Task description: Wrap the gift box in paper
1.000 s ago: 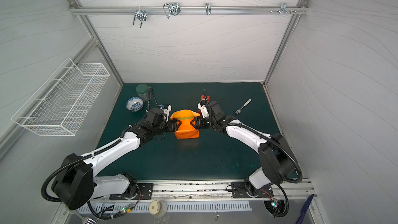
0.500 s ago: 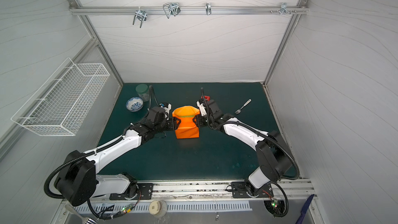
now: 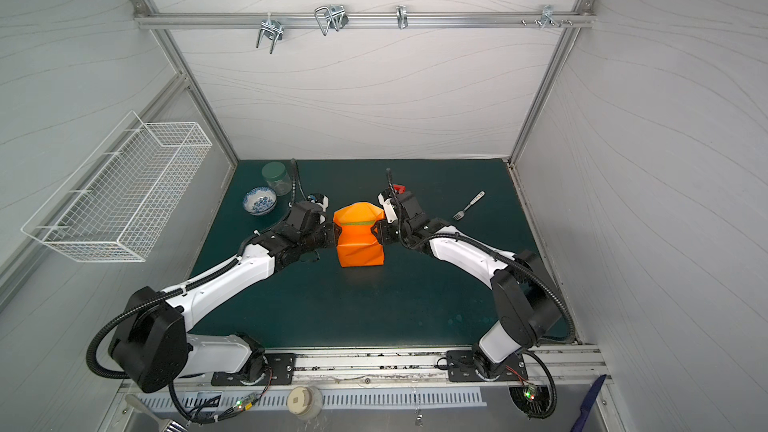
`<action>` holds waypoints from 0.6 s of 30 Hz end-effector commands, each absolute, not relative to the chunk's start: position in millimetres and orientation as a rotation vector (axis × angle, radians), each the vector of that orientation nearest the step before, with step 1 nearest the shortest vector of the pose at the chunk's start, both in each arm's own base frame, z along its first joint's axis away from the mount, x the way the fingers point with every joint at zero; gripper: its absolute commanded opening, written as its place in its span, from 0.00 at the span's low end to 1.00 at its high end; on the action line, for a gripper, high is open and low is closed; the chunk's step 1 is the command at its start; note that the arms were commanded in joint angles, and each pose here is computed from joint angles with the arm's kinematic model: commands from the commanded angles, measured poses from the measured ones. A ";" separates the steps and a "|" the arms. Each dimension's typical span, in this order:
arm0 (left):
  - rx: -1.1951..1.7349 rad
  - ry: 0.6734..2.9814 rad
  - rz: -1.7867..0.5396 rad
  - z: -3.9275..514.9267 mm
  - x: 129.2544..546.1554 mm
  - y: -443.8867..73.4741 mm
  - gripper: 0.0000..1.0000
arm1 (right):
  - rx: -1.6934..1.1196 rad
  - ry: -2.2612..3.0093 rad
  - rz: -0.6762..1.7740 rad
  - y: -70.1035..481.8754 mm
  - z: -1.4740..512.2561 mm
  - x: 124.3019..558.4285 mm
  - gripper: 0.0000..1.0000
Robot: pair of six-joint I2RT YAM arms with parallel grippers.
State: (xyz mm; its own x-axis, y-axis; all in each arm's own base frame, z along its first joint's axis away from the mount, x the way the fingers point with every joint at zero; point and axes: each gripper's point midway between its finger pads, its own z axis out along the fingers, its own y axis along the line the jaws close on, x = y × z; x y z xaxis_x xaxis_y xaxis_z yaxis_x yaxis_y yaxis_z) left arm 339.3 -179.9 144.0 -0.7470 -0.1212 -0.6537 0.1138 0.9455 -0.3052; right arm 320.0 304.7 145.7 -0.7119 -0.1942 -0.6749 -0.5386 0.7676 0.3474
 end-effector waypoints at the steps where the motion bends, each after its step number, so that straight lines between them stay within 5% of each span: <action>1: 0.004 2.374 -0.338 142.7 350.0 -176.0 0.24 | -0.580 2.409 0.609 294.1 123.7 317.0 0.45; 12: 0.034 2.409 -0.319 127.5 344.9 -178.3 0.13 | -0.603 2.339 0.536 291.4 158.7 330.2 0.46; 18: 0.041 2.411 -0.333 128.0 344.8 -180.9 0.12 | -0.635 2.358 0.506 293.7 147.4 329.6 0.35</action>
State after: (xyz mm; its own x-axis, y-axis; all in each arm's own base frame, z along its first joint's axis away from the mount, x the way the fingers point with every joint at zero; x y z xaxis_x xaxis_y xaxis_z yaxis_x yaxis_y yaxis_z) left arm 350.0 -183.2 144.1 -0.7241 -0.0984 -0.6827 0.1220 0.9559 -0.2673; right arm 331.1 298.0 158.8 -0.6745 -0.2604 -0.6909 -0.5521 0.7991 0.2379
